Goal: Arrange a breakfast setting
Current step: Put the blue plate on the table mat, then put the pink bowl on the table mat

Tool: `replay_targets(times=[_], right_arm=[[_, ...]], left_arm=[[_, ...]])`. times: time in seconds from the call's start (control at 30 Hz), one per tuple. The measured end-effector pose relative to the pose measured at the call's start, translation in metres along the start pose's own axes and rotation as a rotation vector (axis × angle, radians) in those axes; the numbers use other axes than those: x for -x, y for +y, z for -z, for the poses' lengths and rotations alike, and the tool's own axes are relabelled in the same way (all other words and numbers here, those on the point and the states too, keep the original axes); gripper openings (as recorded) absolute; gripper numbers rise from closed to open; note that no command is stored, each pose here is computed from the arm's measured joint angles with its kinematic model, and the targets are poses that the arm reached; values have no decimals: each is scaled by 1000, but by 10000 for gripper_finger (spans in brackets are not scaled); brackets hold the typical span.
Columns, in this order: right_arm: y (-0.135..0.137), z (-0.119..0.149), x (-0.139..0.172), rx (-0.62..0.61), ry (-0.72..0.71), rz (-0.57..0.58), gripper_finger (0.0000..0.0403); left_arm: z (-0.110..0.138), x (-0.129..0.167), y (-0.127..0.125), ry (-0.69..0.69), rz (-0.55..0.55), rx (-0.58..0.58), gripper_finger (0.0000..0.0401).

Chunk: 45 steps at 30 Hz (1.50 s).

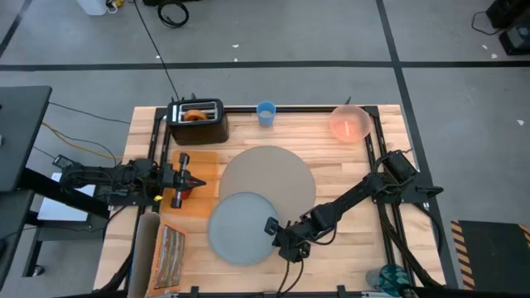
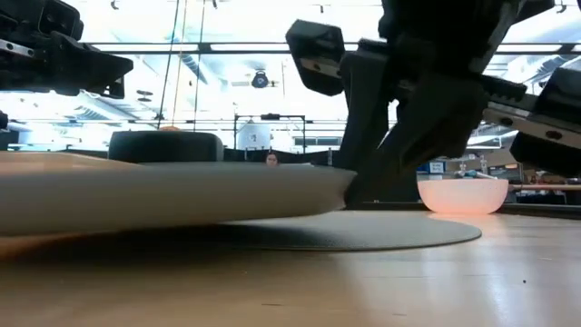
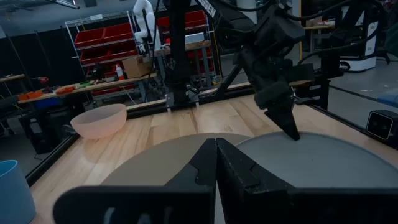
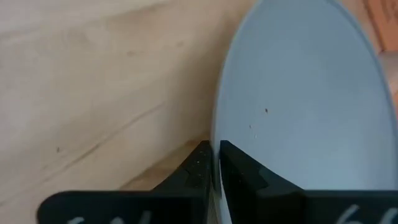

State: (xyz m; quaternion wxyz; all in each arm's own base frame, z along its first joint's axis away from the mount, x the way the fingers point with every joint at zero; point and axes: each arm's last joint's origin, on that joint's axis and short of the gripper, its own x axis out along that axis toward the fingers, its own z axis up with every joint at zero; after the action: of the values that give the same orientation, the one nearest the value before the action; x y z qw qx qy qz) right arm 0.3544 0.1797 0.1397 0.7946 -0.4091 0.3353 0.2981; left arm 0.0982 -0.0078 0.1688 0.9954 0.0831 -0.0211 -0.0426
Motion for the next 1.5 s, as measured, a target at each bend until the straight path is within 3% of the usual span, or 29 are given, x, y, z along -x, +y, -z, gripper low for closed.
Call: replay_targets(times=[0.2, 0.33, 0.53, 0.73, 1.37, 1.43, 1.5], right_arm=[[-1, -1, 9, -118, -5, -38, 106], [-6, 6, 33, -265, 111, -34, 140], [-21, 56, 49, -638, 345, 58, 146], [-19, 108, 39, -905, 386, 104, 134], [-3, 116, 63, -1215, 536, 42, 133], [-9, 110, 72, -1215, 506, 59, 133], [-21, 100, 89, -1209, 437, 146, 133]], left_arm=[[0, 0, 0, -3, 0, 0, 9], [0, 0, 0, -3, 1, 0, 9], [0, 0, 0, -4, 0, 0, 9], [0, 0, 0, -5, 0, 0, 9], [-1, 0, 0, -6, -1, 0, 9], [-1, 0, 0, -6, -1, 0, 9], [0, 0, 0, -6, -1, 0, 9]])
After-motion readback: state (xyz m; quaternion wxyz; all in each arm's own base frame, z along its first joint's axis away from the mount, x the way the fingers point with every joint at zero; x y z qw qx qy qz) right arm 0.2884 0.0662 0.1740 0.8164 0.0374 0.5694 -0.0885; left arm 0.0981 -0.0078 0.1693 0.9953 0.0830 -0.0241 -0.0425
